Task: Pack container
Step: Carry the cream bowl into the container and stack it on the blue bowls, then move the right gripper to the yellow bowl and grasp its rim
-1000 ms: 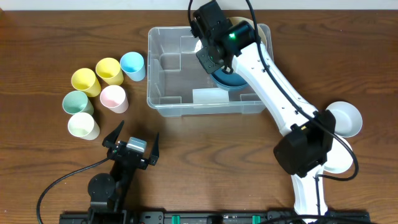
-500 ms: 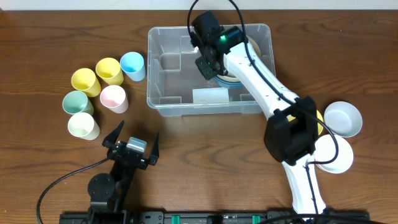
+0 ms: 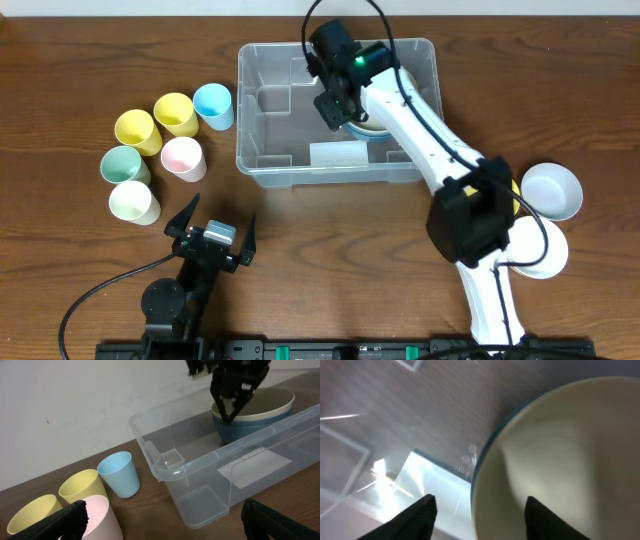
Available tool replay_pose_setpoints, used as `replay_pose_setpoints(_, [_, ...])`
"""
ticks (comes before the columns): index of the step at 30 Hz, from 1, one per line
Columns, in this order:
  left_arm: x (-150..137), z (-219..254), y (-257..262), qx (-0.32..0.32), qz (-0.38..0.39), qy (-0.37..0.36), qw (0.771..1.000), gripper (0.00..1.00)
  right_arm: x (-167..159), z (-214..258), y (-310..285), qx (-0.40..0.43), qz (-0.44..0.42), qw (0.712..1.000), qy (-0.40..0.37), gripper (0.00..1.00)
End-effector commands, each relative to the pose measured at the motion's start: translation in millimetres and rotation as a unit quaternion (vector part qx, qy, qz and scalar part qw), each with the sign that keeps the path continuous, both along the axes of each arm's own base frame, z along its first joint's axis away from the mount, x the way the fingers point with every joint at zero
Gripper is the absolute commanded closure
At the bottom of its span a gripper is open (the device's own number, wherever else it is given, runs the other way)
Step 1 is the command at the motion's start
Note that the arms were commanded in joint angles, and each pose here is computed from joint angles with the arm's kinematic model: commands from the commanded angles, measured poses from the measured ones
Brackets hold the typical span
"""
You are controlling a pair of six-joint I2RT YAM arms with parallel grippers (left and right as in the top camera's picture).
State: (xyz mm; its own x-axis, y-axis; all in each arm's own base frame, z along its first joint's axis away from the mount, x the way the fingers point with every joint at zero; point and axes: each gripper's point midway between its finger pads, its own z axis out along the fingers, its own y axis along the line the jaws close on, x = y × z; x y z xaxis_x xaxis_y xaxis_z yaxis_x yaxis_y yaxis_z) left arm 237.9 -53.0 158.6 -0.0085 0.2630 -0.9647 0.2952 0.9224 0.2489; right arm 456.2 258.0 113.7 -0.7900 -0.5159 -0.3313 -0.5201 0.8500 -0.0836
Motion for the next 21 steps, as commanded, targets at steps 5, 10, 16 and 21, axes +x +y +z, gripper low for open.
replay_pose_setpoints(5, [0, -16, 0, -0.003, -0.002, 0.024, 1.000, 0.02, -11, 165, -33, 0.075, -0.018, 0.987, -0.139, 0.27])
replay_pose_setpoints(10, [0, -16, 0, -0.003, -0.002, 0.024, 1.000, 0.02, -22, 199, -99, 0.081, -0.096, 0.981, -0.145, 0.26])
replay_pose_setpoints(16, [0, -16, 0, -0.003, -0.002, 0.024, 1.000, 0.02, -39, 174, -209, 0.073, -0.289, 0.953, -0.057, 0.23])
replay_pose_setpoints(21, [0, -16, 0, -0.003, -0.002, 0.024, 1.000, 0.02, -50, 126, -268, 0.083, -0.385, 0.919, 0.018, 0.23])
